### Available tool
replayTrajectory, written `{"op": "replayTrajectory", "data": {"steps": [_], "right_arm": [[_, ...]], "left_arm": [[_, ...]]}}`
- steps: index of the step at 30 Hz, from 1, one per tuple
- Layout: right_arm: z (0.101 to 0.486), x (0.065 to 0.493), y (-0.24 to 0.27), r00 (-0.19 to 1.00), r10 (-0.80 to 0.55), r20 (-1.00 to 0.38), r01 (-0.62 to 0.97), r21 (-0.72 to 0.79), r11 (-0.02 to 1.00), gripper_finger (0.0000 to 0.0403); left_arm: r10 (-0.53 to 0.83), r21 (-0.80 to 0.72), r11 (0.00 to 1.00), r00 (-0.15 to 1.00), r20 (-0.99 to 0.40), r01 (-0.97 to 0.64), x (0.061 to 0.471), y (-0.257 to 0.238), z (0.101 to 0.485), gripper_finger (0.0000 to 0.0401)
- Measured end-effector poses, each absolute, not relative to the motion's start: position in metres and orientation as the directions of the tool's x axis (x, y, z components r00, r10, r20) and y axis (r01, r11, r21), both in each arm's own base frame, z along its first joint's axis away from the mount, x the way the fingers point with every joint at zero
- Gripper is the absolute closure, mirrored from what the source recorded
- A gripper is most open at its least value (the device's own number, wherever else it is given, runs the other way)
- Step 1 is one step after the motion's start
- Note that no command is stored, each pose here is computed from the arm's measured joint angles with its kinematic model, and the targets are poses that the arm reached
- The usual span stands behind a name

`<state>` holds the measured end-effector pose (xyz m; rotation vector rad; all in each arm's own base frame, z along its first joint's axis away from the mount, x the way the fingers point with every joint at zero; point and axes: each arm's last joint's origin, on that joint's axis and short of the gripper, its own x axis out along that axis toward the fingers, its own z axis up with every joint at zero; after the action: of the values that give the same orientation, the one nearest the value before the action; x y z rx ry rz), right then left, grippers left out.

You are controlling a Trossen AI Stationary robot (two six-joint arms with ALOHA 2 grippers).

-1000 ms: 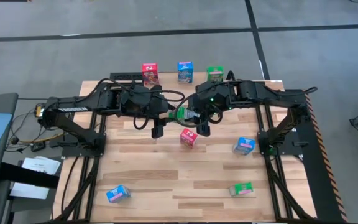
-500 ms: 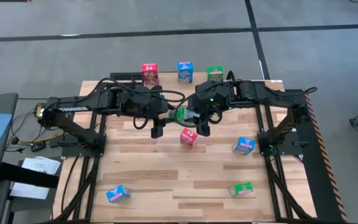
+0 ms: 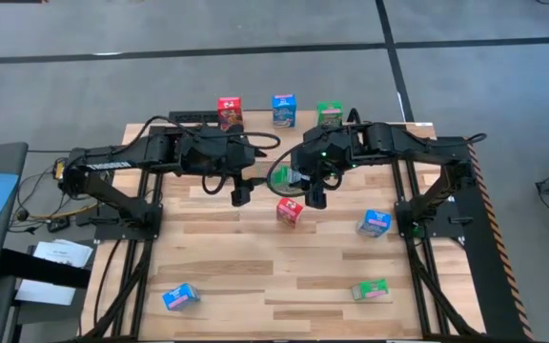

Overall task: Stack cereal on shelf
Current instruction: Put the top green cereal box on the shelf aligned with the other green cereal box

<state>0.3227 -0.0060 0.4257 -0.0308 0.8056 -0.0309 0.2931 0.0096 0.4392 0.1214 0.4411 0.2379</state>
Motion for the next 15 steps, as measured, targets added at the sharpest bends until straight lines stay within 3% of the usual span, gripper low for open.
{"op": "replayTrajectory", "data": {"steps": [15], "right_arm": [[0.433,0.292,-0.033,0.623,-0.097,-0.776,0.021,-0.108,0.994,0.0212]], "left_arm": [[0.256,0.186,0.962,0.895,-0.366,-0.199,0.289,0.01,0.454,0.0115]]}}
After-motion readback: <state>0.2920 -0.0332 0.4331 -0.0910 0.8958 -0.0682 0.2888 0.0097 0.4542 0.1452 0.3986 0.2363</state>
